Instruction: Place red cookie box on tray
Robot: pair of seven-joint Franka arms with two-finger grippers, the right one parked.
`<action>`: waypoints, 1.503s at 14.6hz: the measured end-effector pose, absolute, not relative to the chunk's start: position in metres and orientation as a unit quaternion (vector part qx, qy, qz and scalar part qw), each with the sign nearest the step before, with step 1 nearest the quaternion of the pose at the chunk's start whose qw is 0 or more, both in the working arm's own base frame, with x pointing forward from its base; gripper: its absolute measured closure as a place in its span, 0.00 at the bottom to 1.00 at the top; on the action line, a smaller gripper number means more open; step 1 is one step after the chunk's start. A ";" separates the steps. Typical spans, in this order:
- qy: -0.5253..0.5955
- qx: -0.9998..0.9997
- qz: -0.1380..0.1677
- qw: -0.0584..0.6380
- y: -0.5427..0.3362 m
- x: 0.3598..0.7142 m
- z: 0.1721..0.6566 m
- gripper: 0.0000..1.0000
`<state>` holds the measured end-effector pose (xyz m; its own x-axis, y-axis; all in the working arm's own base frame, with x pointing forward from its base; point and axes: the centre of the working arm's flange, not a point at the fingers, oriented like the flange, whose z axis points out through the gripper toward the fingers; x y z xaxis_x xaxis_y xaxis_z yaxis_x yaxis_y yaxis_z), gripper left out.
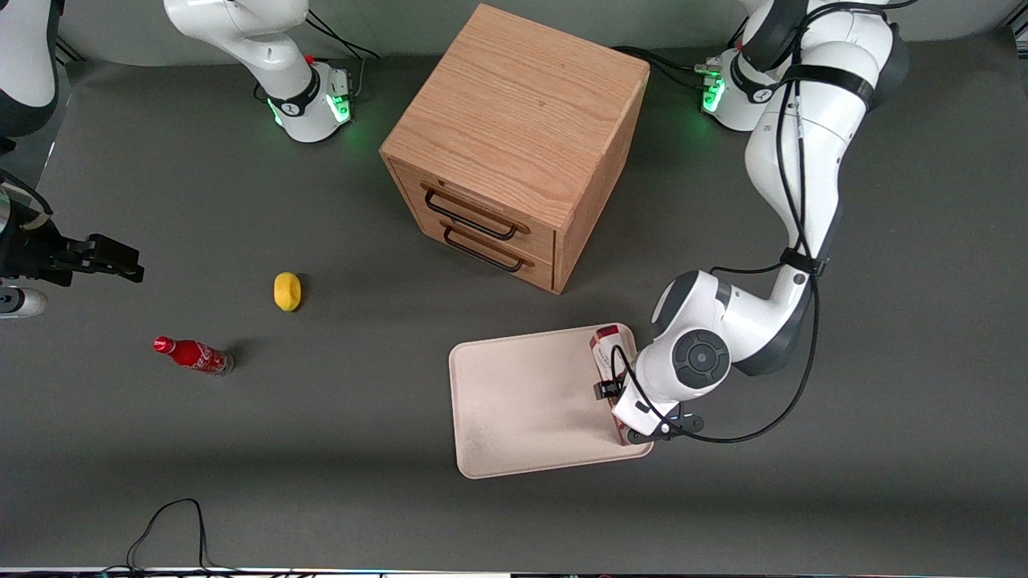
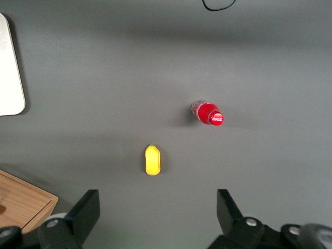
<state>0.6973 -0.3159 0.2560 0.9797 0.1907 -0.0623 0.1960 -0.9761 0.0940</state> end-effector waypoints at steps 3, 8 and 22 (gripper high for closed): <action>0.089 0.995 -0.047 0.023 -0.301 0.695 0.281 0.00; 0.009 0.998 -0.054 0.005 -0.239 0.689 0.380 0.00; 0.001 0.998 -0.061 -0.031 -0.028 0.564 0.569 0.00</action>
